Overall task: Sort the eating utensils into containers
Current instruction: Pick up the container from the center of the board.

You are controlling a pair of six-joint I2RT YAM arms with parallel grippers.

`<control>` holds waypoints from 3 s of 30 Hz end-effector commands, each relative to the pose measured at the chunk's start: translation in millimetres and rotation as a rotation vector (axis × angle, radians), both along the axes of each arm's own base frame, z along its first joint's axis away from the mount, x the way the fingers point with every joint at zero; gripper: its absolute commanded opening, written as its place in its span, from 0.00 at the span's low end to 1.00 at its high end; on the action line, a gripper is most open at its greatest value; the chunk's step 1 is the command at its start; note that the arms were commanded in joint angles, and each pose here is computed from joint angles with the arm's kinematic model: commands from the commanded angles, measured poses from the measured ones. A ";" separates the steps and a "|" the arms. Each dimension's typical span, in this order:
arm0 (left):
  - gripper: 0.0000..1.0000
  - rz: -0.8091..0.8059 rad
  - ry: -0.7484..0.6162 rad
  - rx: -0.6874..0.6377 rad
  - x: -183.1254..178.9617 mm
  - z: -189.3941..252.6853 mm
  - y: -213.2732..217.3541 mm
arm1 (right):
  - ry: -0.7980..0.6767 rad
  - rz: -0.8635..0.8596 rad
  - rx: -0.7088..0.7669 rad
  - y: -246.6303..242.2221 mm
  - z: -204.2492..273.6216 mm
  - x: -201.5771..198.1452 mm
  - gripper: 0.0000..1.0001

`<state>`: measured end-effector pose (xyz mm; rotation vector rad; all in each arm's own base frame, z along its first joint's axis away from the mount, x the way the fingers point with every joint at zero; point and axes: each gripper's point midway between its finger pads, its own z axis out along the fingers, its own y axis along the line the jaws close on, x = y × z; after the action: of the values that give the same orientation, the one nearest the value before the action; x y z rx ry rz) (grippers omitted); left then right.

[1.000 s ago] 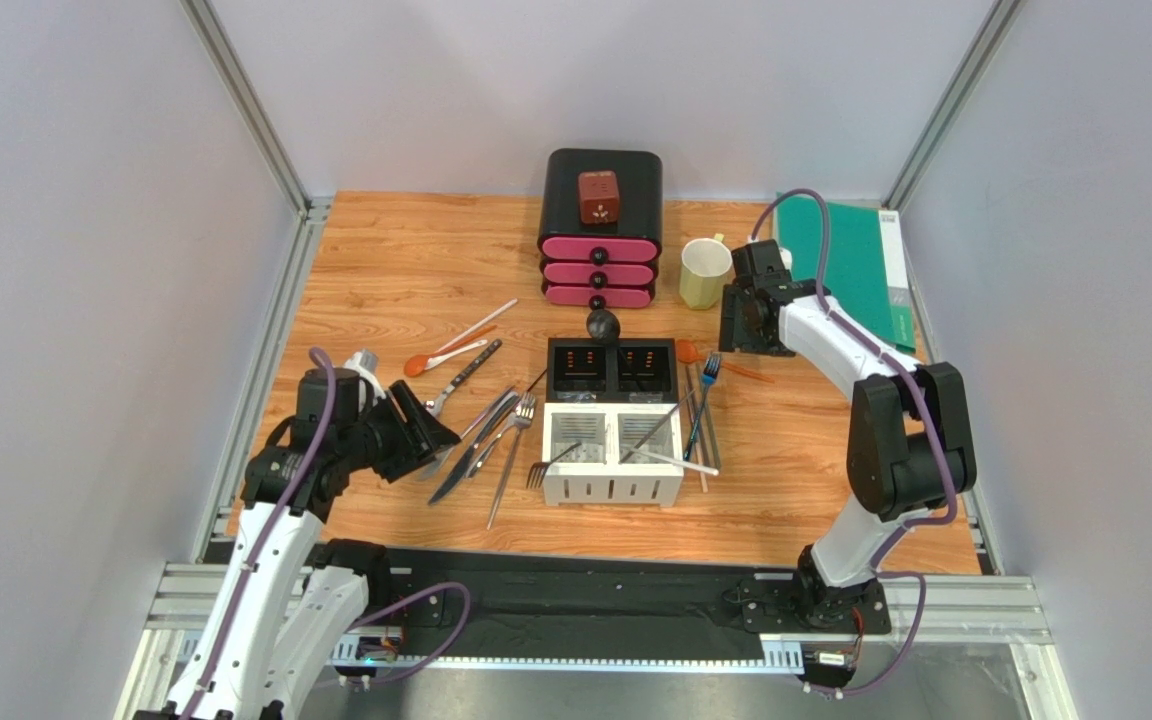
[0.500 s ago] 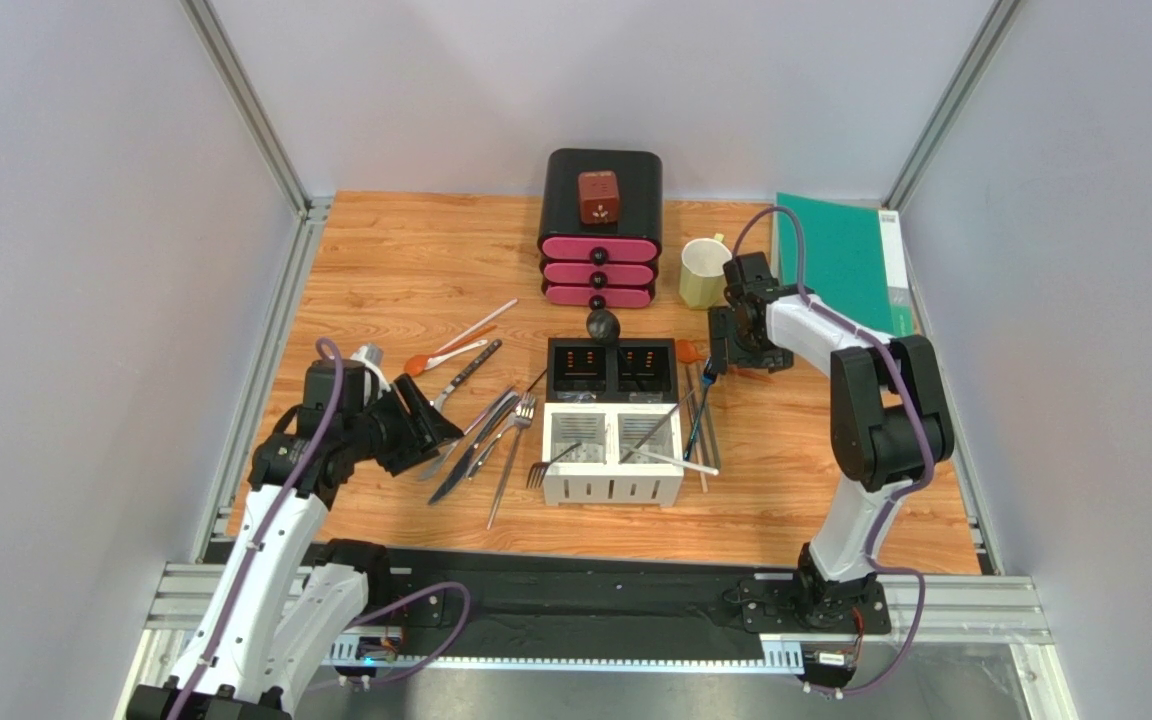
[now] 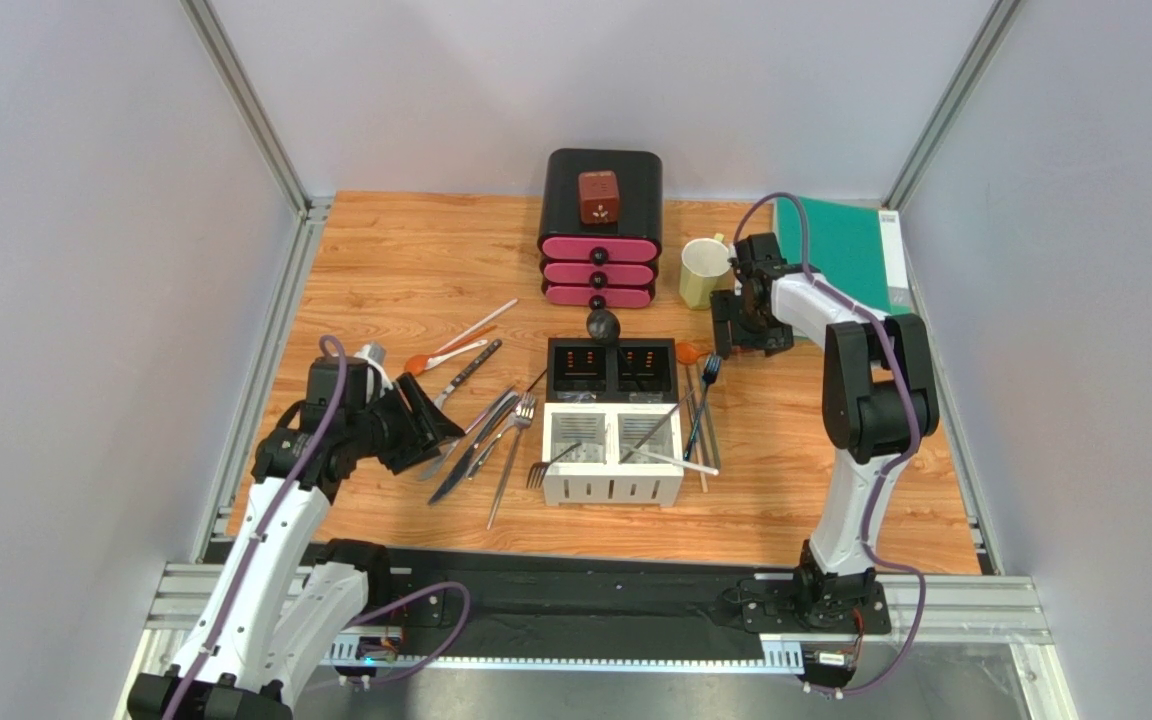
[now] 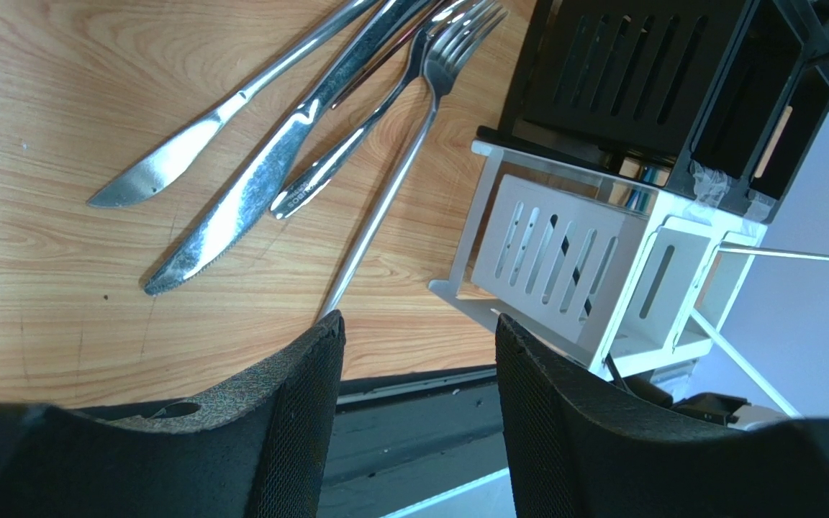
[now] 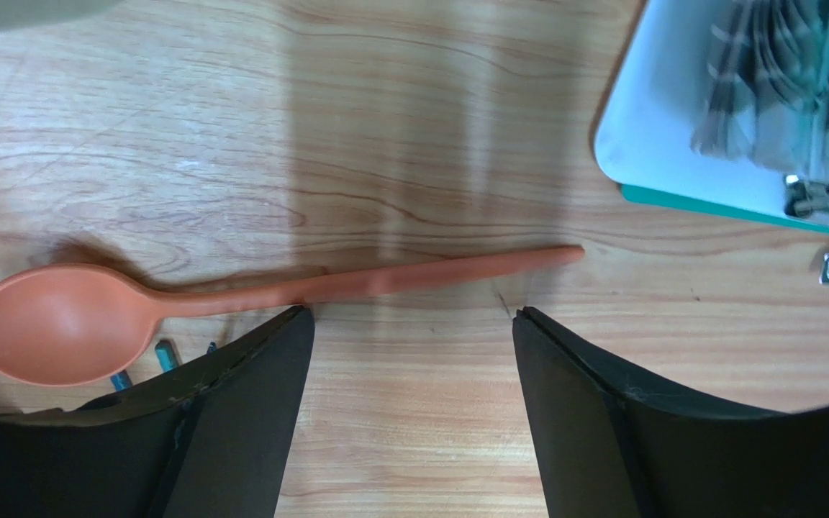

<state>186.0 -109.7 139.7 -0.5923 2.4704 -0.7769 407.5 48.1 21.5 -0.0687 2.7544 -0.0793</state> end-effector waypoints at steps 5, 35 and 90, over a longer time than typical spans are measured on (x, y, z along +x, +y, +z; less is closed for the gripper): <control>0.60 -0.038 -0.063 0.003 11.0 13.8 -3.5 | 0.049 0.090 0.055 12.8 1.8 -14.6 0.70; 0.60 -0.024 -0.070 0.011 1.4 16.4 0.1 | 0.007 -0.121 -0.067 16.3 17.4 38.2 0.00; 0.60 -0.016 -0.060 0.040 1.8 10.8 4.6 | -0.370 -0.346 0.163 -37.2 109.2 117.5 0.65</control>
<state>181.3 -104.8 141.0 -0.5459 2.4606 -0.7409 510.6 8.4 108.9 0.4139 2.4316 -0.0206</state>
